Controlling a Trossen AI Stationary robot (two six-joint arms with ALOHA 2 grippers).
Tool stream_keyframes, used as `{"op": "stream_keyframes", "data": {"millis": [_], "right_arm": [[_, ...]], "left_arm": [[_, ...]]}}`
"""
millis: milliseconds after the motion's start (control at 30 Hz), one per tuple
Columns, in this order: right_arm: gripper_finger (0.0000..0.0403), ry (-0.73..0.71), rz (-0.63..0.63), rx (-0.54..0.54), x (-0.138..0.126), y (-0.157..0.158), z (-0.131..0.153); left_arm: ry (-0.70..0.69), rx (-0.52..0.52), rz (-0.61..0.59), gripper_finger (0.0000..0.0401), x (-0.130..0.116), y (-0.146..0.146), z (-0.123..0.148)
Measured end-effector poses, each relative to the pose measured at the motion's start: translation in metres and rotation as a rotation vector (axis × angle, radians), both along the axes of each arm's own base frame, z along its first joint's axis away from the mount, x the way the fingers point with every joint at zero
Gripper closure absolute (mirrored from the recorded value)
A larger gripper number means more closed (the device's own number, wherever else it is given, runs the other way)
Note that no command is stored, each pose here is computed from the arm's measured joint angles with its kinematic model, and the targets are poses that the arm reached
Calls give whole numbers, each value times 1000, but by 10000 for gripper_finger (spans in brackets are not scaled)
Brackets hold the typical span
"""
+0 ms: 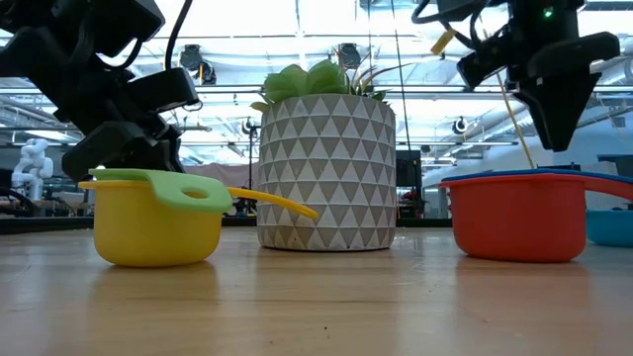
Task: Nest measuring cups in basket
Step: Stack the nested measuring cups on top of the blue measuring cup
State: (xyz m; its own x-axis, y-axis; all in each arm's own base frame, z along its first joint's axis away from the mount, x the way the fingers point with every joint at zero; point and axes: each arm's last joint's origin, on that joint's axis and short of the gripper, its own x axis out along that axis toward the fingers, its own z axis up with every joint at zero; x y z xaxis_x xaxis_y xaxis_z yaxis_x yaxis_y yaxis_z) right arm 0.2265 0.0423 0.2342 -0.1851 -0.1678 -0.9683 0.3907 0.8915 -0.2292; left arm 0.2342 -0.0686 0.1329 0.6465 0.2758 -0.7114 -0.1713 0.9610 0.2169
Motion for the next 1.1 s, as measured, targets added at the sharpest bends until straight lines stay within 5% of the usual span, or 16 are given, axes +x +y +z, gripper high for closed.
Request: {"op": "stream_keyframes", "data": {"millis": [533,833,1100], "right_arm": [[252,32,-127,69,-41,1,-35],[252,-176,-171,119,-49,-1,-25],[252,-348,-130,147,-43,0,-18]], "left_arm": [[12,-77,-27,309,-1,-4,-1],[41,-124,-103,309,-9,-21,3],[72,-115,-139,309,-9,-46,49]]}}
